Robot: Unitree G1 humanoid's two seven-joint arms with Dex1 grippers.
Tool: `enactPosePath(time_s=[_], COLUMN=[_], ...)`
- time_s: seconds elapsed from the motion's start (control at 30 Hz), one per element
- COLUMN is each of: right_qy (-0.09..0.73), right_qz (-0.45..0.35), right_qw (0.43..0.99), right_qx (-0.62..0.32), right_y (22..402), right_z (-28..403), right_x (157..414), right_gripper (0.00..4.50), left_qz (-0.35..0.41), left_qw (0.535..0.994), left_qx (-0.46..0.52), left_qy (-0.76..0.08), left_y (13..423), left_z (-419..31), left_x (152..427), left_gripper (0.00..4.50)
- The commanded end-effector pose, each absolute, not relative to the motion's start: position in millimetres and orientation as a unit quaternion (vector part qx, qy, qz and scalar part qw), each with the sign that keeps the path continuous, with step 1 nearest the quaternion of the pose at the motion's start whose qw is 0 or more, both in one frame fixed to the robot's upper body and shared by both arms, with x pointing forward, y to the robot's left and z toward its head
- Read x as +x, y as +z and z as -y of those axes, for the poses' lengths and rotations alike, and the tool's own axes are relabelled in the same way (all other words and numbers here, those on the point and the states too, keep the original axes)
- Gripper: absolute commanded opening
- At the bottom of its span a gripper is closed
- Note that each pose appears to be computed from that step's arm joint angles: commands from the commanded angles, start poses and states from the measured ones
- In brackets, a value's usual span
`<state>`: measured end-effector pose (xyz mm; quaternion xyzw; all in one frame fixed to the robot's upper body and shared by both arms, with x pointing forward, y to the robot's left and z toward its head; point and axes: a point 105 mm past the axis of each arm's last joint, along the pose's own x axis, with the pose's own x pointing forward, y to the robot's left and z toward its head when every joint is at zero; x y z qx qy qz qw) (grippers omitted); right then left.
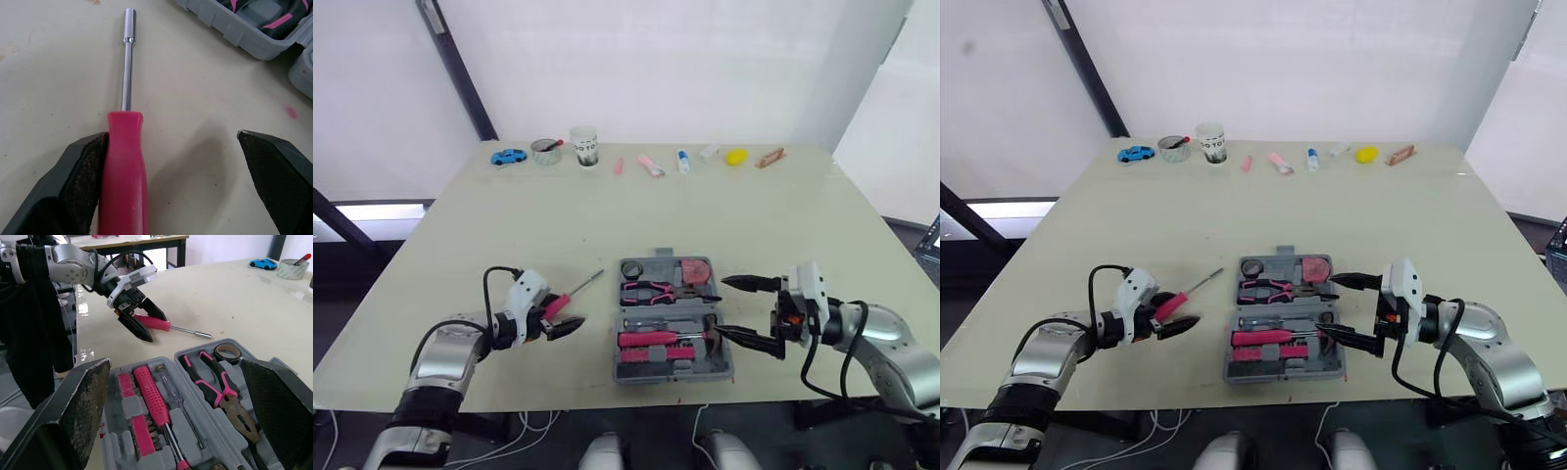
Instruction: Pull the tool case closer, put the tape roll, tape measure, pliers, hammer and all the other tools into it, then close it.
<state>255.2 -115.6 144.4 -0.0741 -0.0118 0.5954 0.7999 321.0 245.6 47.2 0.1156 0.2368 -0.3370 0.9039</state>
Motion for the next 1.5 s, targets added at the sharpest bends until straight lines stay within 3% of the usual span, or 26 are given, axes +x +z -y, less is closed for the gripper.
enactPosePath(time_s=[0.03, 0.27, 0.37, 0.57, 0.6, 0.9, 1.13, 1.3, 1.5], right_qy=[0.603, 0.606, 0.604, 0.605, 0.605, 0.606, 0.603, 0.602, 0.607], right_qz=[0.033, 0.034, 0.032, 0.029, 0.029, 0.033, 0.036, 0.046, 0.068], right_qw=[0.792, 0.790, 0.792, 0.791, 0.791, 0.791, 0.794, 0.795, 0.788], right_qx=[-0.088, -0.084, -0.087, -0.087, -0.086, -0.078, -0.067, -0.056, -0.079], right_y=[159, 161, 161, 159, 159, 162, 162, 161, 161], right_z=[115, 114, 116, 115, 115, 114, 117, 119, 124], right_x=[250, 248, 249, 250, 250, 250, 248, 246, 243], right_gripper=[4.40, 4.40, 4.50, 4.50, 4.50, 4.50, 4.50, 4.50, 4.50], left_qz=[-0.231, -0.225, -0.228, -0.222, -0.220, -0.183, -0.160, -0.138, -0.153], left_qw=[0.913, 0.920, 0.921, 0.926, 0.927, 0.935, 0.923, 0.897, 0.843], left_qx=[0.117, 0.088, 0.085, 0.076, 0.074, 0.081, 0.099, 0.162, 0.164], left_qy=[-0.315, -0.307, -0.303, -0.296, -0.294, -0.292, -0.335, -0.388, -0.489], left_y=[49, 43, 41, 43, 44, 63, 93, 120, 145], left_z=[-249, -241, -243, -245, -245, -251, -251, -246, -209], left_x=[330, 333, 331, 333, 333, 327, 306, 297, 288], left_gripper=[4.50, 4.50, 3.64, 0.61, 0.51, 0.51, 0.51, 0.51, 0.51])
